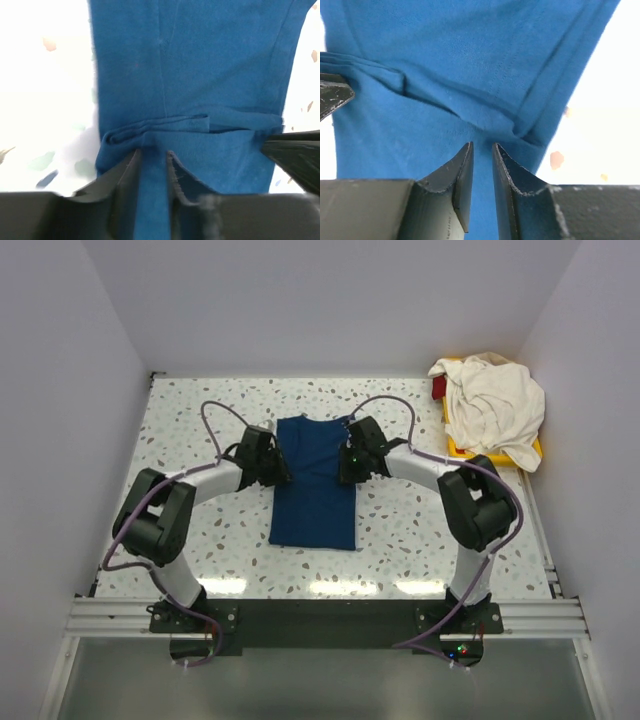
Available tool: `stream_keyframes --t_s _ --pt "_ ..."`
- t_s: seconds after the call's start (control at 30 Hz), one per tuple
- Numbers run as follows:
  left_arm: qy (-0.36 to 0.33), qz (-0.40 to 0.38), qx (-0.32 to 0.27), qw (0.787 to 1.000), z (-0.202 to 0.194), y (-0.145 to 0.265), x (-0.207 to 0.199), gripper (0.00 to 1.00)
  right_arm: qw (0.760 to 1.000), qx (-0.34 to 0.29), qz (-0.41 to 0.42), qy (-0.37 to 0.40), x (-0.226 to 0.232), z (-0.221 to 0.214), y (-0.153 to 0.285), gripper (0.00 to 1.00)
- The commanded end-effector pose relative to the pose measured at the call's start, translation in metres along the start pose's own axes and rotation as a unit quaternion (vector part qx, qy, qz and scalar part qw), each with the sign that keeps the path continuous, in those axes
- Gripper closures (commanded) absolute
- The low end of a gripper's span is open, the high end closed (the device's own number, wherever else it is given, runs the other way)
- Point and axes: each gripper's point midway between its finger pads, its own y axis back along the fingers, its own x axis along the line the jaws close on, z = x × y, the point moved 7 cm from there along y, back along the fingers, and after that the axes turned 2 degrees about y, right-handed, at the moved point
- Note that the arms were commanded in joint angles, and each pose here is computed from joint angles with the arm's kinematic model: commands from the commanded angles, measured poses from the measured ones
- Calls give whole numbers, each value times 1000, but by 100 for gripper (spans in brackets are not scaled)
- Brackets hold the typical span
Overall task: Fold and stack the t-shirts
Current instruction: Fold the tshirt
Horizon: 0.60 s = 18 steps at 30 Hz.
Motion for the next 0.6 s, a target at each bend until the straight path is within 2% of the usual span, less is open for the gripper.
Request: stream_keyframes --t_s 0.0,0.1,0.2,0.23,0.27,0.33,0.4,0.43,0.5,0.57 --pt "-8 -9 -56 998 36 34 -13 67 998 -30 55 -17 4 24 40 74" --pt "-12 -15 -74 997 49 53 -18 59 997 -43 68 -22 5 32 61 73" --pt "-15 -19 -73 997 42 69 -17 52 994 -49 88 -31 10 29 81 68" --pt "-15 -18 -72 997 38 73 -15 50 995 -33 91 -39 7 14 80 68" --pt "-14 -15 -55 998 23 73 -5 46 991 -50 111 -50 11 14 91 66" --pt "-17 -22 -59 998 11 85 1 43 990 -19 120 -72 4 -21 90 63" --pt "-18 -35 -35 999 -15 90 13 42 985 -30 141 -93 5 -37 102 62" --pt "-14 -34 -9 999 -35 87 25 41 984 -4 138 -109 -3 -64 97 62" --pt "-13 -68 15 997 -52 92 25 42 981 -5 152 -120 2 -82 104 61" --pt "-9 -66 35 997 -71 94 37 42 982 17 139 -131 -4 -110 101 60"
